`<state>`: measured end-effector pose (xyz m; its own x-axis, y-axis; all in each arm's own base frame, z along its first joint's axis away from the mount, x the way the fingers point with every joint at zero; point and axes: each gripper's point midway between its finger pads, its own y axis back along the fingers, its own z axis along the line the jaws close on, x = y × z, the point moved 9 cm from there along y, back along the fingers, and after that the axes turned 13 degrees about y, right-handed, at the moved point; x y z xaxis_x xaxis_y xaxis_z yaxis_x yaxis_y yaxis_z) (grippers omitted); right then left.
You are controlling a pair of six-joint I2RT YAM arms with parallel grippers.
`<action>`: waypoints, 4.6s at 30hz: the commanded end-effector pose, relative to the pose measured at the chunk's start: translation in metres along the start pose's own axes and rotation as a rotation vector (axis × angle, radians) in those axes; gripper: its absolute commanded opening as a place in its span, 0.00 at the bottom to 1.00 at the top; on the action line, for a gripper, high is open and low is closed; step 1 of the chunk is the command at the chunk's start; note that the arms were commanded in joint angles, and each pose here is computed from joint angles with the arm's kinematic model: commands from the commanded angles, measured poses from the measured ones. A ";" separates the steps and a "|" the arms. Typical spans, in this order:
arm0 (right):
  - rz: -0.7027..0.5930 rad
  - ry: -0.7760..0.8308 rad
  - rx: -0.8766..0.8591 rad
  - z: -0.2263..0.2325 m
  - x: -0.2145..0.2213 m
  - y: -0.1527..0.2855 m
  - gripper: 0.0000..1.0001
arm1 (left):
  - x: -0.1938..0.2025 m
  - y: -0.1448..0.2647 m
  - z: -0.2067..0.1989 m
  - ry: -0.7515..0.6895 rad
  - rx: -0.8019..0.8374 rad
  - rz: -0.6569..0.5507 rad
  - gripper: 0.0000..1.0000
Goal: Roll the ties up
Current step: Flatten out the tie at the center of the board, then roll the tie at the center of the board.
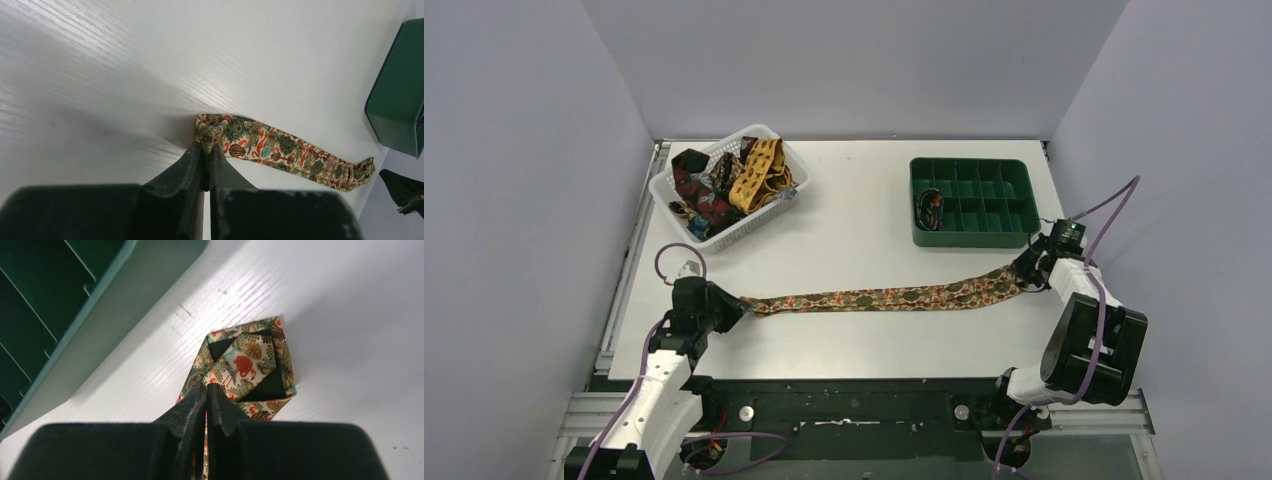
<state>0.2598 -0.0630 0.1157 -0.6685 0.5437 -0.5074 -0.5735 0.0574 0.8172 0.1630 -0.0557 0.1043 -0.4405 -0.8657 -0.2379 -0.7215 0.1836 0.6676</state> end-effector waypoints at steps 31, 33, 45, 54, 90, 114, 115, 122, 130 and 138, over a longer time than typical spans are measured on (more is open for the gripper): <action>-0.006 0.134 0.059 0.019 0.029 0.015 0.10 | -0.010 0.010 -0.019 -0.037 0.053 -0.030 0.00; 0.014 0.106 0.040 0.011 0.035 0.008 0.10 | -0.009 0.011 -0.019 -0.035 0.054 -0.030 0.00; 0.079 -0.054 0.264 -0.031 0.037 -0.014 0.02 | -0.008 0.011 -0.020 -0.021 0.075 -0.026 0.00; -0.072 -0.055 0.267 -0.029 0.013 0.020 0.06 | 0.000 0.001 -0.015 -0.008 0.102 0.054 0.00; -0.031 1.090 -1.209 0.359 0.231 0.070 0.29 | -0.024 0.017 -0.015 0.038 -0.070 -0.146 0.66; 0.202 1.168 -1.082 0.381 0.303 0.025 0.11 | -0.002 0.002 0.002 0.076 0.018 -0.006 0.57; 0.209 1.172 -1.073 0.380 0.304 0.023 0.11 | -0.001 0.001 0.003 0.077 0.026 -0.003 0.56; 0.224 1.180 -1.055 0.377 0.306 0.019 0.11 | 0.004 -0.006 0.008 0.058 0.101 0.016 0.49; 0.238 1.182 -1.074 0.380 0.306 0.021 0.11 | -0.002 -0.011 0.006 -0.051 0.106 -0.008 0.44; 0.171 1.154 -1.172 0.407 0.267 0.061 0.23 | -0.005 -0.020 0.002 -0.137 0.116 0.019 0.22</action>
<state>0.2250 0.4208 0.0945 -0.4850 -0.4888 -0.7252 -0.0893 -0.7973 0.5970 0.1653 -0.0538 0.0793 -0.4901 -0.8332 -0.2562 -0.7314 0.2332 0.6408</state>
